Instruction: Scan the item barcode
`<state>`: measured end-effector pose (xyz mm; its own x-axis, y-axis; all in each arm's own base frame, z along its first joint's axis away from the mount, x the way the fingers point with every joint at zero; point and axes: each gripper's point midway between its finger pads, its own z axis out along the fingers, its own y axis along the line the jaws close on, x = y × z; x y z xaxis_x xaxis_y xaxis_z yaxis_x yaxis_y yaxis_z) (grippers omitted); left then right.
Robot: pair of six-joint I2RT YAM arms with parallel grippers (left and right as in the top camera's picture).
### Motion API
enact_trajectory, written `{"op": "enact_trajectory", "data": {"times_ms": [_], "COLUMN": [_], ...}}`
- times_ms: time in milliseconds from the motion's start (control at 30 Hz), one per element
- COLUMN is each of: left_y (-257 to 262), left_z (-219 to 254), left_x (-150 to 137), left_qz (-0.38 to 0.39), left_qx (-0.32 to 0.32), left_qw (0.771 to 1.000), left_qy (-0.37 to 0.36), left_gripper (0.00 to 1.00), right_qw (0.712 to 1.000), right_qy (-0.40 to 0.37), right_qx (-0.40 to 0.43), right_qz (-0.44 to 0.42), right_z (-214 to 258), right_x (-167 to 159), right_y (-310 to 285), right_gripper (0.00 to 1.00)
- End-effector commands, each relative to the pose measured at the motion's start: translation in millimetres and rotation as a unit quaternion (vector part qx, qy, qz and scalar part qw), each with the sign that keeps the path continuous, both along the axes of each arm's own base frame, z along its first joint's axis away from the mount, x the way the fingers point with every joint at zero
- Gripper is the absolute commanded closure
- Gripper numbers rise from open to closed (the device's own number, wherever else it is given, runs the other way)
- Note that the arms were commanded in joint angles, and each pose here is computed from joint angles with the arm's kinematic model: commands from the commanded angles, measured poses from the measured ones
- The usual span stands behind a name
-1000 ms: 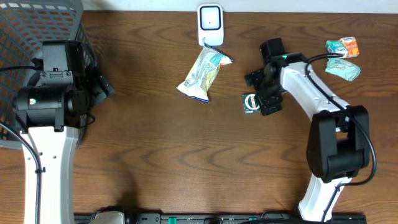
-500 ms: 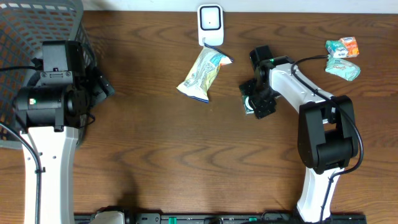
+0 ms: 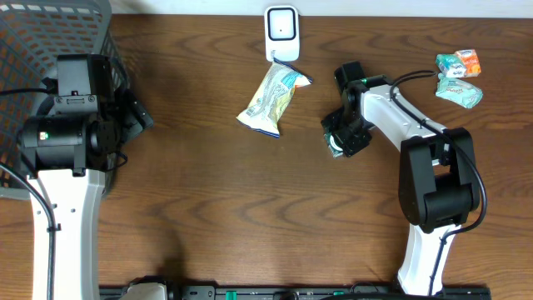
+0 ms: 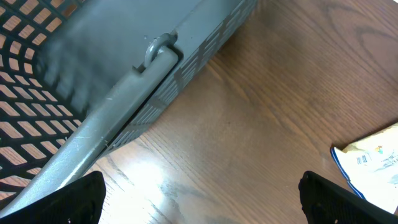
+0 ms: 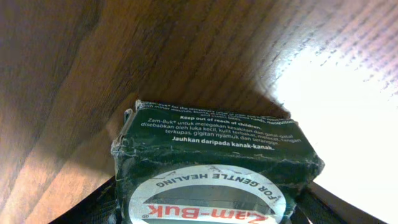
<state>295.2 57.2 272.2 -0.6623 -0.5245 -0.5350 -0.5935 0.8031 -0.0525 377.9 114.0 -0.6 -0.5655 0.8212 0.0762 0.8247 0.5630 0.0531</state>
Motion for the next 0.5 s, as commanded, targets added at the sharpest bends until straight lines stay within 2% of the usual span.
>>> {"op": "enact_trajectory", "data": {"times_ms": [0, 67, 267, 333, 467], "left_y": [4.4, 4.4, 4.4, 4.4, 4.4], "left_z": [-1.9, -2.0, -2.0, -1.9, -1.9], "left_x": [-1.1, -1.1, -1.1, -1.1, -1.1], "left_qz": [0.014, 0.014, 0.014, 0.014, 0.014], "left_qx": [0.002, 0.002, 0.002, 0.002, 0.002], "left_qw": [1.000, 1.000, 1.000, 1.000, 1.000], "left_qy": [0.003, 0.003, 0.003, 0.003, 0.003], "left_gripper": [0.02, 0.02, 0.02, 0.02, 0.02], "right_qw": [0.998, 0.997, 0.993, 0.984, 0.965], "right_qy": [-0.018, -0.029, -0.055, -0.087, -0.125], "right_qx": [-0.014, -0.012, 0.005, 0.050, 0.143], "right_qz": [0.060, 0.075, 0.102, 0.149, 0.182], "right_z": [4.6, 12.1, 27.7, 40.9, 69.0], "right_x": [3.1, 5.2, 10.3, 18.0, 21.4], "right_y": [-4.6, -4.0, 2.0, 19.5, 50.1], "right_gripper": [0.34, 0.39, 0.37, 0.39, 0.42]}}
